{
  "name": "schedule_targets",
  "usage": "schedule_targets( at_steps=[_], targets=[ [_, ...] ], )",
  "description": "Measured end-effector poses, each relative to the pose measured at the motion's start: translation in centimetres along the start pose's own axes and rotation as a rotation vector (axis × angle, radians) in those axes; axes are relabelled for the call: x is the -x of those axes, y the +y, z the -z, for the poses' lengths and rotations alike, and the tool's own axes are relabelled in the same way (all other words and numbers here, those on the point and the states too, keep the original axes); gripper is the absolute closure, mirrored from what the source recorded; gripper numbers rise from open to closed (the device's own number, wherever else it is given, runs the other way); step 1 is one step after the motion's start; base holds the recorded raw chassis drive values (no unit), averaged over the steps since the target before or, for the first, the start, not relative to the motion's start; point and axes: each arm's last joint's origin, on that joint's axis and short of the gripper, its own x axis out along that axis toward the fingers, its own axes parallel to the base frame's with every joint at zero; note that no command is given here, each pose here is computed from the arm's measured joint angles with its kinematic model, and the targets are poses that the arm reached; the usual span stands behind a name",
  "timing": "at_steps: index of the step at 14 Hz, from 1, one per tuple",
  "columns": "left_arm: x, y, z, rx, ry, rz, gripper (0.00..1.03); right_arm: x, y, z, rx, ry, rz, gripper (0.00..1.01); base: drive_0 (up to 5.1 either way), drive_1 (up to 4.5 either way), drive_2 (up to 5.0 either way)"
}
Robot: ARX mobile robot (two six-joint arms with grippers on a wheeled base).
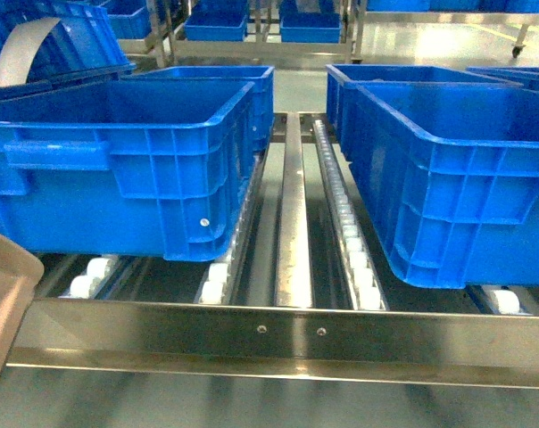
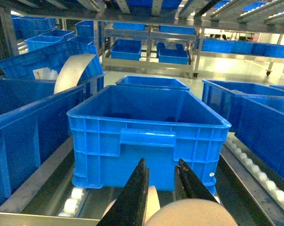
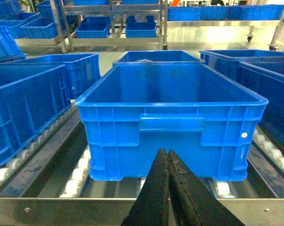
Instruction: Place part in tray to right shelf
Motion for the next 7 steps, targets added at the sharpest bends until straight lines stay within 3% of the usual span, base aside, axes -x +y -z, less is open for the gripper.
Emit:
schedule_targets(
  at_steps=[7],
  targets=[
    [1.3,0.0,1.4,-0.001,-0.030,0.002,0.90,1.3,0.0,1.7,-0.001,-0.013,0.000,0.99,0.0,0.00,0.0]
  ],
)
